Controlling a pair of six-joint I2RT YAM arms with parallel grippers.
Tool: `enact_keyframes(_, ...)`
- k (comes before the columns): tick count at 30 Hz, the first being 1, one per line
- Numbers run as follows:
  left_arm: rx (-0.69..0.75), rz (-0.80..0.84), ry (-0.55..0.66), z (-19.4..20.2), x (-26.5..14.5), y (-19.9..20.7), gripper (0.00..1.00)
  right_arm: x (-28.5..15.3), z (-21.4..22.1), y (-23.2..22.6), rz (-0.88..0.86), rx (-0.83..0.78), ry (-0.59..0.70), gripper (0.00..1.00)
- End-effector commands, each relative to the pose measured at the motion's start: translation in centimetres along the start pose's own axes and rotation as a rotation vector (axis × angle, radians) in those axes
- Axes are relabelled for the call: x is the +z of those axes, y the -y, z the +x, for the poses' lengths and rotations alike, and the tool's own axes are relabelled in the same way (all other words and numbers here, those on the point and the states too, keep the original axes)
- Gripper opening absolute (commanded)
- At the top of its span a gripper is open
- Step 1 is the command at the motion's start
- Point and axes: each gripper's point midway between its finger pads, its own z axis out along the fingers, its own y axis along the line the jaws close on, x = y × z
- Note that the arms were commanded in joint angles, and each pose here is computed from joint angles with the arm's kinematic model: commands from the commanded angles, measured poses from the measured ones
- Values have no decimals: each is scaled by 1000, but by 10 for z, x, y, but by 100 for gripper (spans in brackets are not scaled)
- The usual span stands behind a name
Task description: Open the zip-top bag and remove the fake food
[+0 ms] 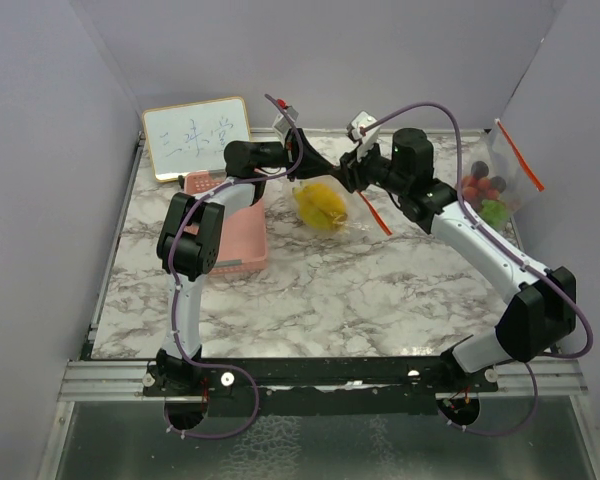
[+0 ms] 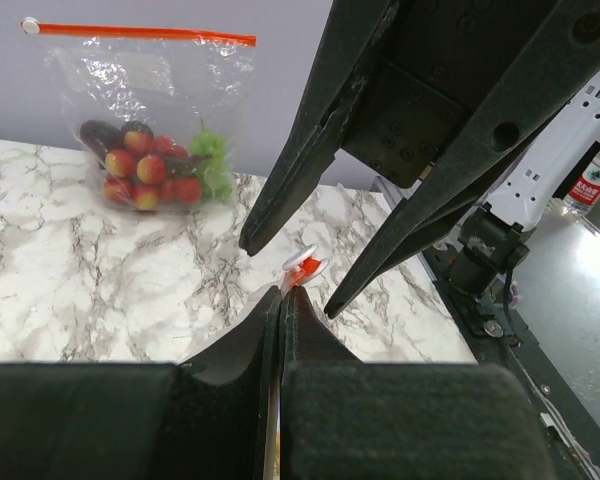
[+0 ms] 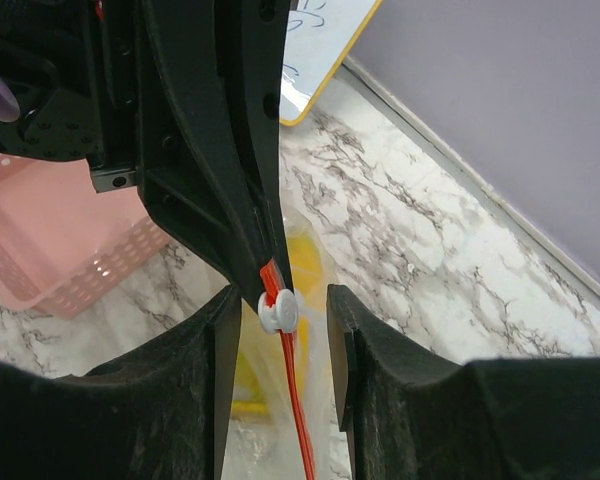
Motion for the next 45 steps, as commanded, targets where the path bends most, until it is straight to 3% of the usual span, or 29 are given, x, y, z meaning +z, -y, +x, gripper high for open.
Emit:
enact_keyframes(1,85,11,30,-28,7,13,0,4,13,5,20,2,-28,39)
enact_keyframes(5,84,9,31,-28,7,12,0,5,7,6,26,2,-14,31)
enact_keyframes(10,82,9,32,-29,7,12,0,5,5,8,36,1,-13,4)
enact_keyframes(11,84,7,34,-30,7,12,0,4,7,8,38,3,-16,2)
enact_keyframes(17,94,12,45,-37,6,14,0,-1,10,11,67,1,-25,2)
enact_keyframes(27,121,-26,123,-72,-30,10,0,-14,32,7,82,17,-76,2)
enact_keyframes(34,112,-202,173,-96,-54,-29,0,-37,52,-4,101,62,-103,2)
enact_keyframes(45,81,-616,278,-120,-101,-105,0,-102,99,-31,169,196,-147,2)
